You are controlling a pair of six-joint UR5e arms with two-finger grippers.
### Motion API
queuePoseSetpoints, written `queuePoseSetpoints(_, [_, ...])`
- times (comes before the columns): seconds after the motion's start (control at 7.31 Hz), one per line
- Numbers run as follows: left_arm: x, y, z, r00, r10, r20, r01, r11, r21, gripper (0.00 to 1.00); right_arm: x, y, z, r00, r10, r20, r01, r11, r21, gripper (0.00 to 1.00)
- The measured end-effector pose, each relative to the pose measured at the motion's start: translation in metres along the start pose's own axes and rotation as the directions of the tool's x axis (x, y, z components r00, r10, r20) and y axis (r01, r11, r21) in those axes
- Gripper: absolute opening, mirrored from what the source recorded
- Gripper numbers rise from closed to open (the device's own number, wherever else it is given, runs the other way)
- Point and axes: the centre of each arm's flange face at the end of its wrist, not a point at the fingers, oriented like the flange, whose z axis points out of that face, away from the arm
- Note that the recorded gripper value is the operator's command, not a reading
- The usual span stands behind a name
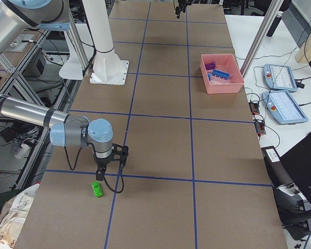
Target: Put all blocks into box
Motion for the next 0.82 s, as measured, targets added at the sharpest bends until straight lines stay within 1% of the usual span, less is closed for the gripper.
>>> queuePoseSetpoints(0.14, [-0.001,0.000,-0.002,1.000,0.001,-0.001,-0.001,1.000,0.003,1.00,0.026,0.018,0.019,0.994,0.105,0.041,-0.107,0.993,0.057,0.96])
queuePoseSetpoints(0.27, [-0.001,0.001,-0.003,1.000,0.000,-0.001,0.000,1.000,0.005,1.00,0.044,0.032,0.033,0.981,0.179,0.073,-0.185,0.980,0.072,0.98])
queuePoseSetpoints(0.41, [-0.001,0.000,-0.005,1.000,0.001,-0.002,-0.001,1.000,0.009,1.00,0.058,0.044,0.043,0.967,0.237,0.090,-0.243,0.968,0.061,0.99])
queuePoseSetpoints(0.55, [0.001,0.001,-0.008,1.000,0.002,-0.001,-0.002,1.000,0.015,1.00,0.066,0.050,0.051,0.960,0.262,0.101,-0.268,0.962,0.050,1.00])
queuePoseSetpoints(0.68, [0.003,0.001,-0.011,1.000,0.005,-0.001,-0.005,1.000,0.021,1.00,0.070,0.052,0.056,0.959,0.260,0.110,-0.266,0.963,0.041,1.00])
queuePoseSetpoints(0.82, [0.005,0.001,-0.014,1.000,0.007,0.000,-0.007,1.000,0.026,1.00,0.068,0.048,0.059,0.965,0.233,0.119,-0.238,0.971,0.030,1.00])
